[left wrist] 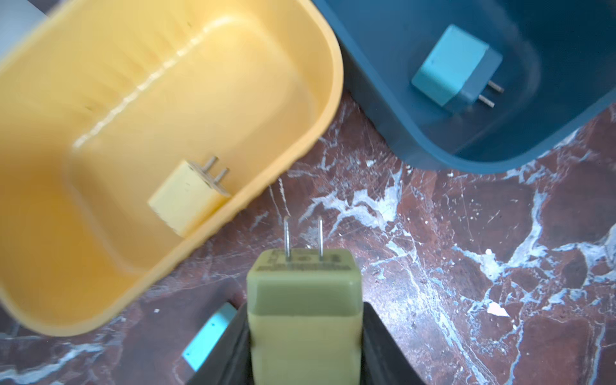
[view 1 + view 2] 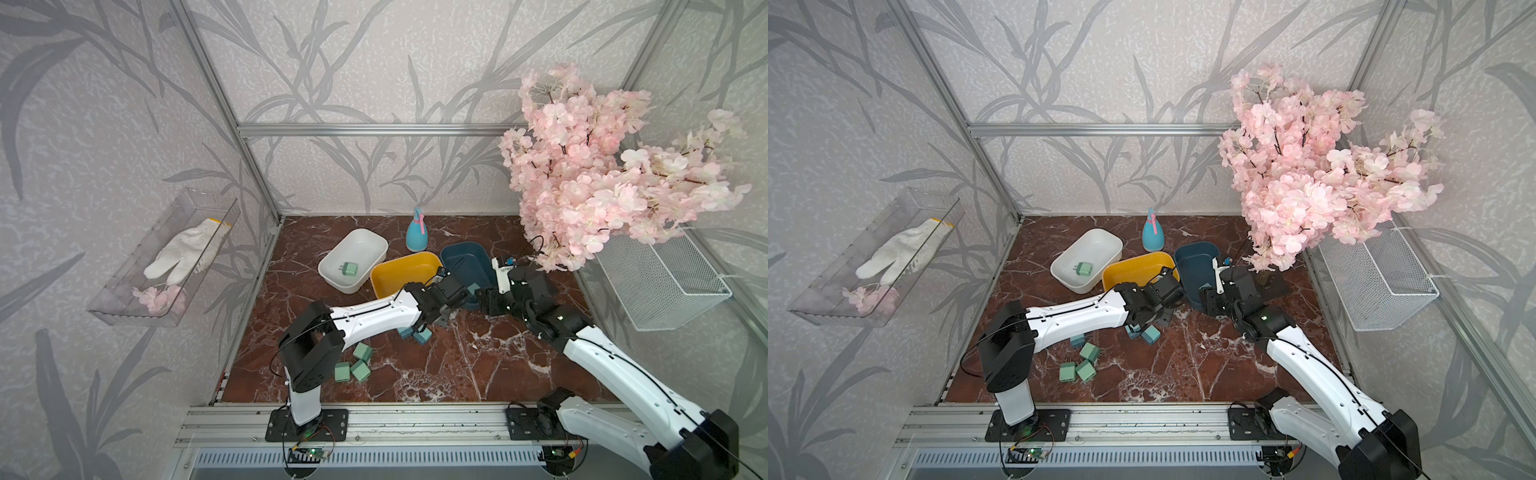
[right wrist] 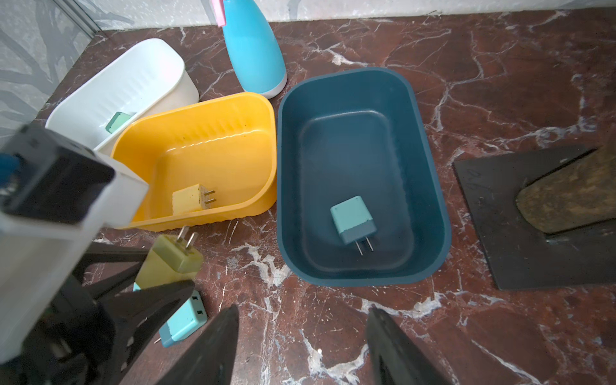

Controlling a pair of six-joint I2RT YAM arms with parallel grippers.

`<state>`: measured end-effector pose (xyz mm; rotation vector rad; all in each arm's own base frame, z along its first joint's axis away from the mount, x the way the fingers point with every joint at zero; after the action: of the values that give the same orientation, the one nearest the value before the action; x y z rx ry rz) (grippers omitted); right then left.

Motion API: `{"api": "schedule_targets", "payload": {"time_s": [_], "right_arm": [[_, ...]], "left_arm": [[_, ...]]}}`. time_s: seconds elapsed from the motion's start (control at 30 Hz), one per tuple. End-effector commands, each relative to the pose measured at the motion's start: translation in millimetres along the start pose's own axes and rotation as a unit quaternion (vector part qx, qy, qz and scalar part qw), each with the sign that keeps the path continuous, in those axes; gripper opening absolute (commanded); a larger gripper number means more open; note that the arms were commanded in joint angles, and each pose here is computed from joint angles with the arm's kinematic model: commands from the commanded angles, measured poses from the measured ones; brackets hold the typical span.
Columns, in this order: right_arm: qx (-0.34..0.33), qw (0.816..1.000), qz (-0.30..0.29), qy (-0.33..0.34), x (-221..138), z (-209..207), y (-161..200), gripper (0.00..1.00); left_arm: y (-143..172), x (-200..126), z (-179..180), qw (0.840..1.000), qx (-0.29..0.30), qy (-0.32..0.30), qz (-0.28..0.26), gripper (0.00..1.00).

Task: Place the plugs by color into the storage box
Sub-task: Pick up the plug from the center of the board, then place the plug in the storage box.

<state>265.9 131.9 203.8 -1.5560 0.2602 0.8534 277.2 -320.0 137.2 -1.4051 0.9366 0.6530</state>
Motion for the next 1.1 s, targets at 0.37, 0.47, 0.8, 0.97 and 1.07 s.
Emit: {"api": "schedule_targets", "payload": {"time_s": [0.37, 0.47, 0.8, 0.97, 1.07], "right_arm": [[0.033, 0.998, -0.009, -0.052, 5, 17, -7, 0.65], [0.034, 0.998, -0.002, -0.059, 9, 20, -6, 0.65], [0.028, 0.997, 0.010, -0.073, 16, 31, -3, 0.64], [0.032, 0.998, 0.005, -0.052, 13, 26, 0, 0.63], [0.034, 0.998, -0.004, -0.051, 10, 26, 0, 0.63]], "left_arm": [[-81, 27, 74, 0.998, -0.027, -0.021, 0.051, 0.44], [-86, 46, 78, 0.997, -0.029, -0.020, 0.071, 0.45], [-92, 90, 76, 0.995, -0.042, -0.010, 0.087, 0.47], [-92, 106, 81, 0.994, -0.047, -0.018, 0.095, 0.48], [-91, 113, 83, 0.994, -0.053, -0.018, 0.097, 0.51]]}}
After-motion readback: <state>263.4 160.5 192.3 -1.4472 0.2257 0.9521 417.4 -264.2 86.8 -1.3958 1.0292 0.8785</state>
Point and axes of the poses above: each gripper's point midway between its finger pads, its own x axis out along the fingers, its own z axis along the line the jaws close on, y = z × x, the point moved 3 cm from there along -x, back along the fingers, and after that the axes turned 12 degrees about -x, right-handed, at the moved point
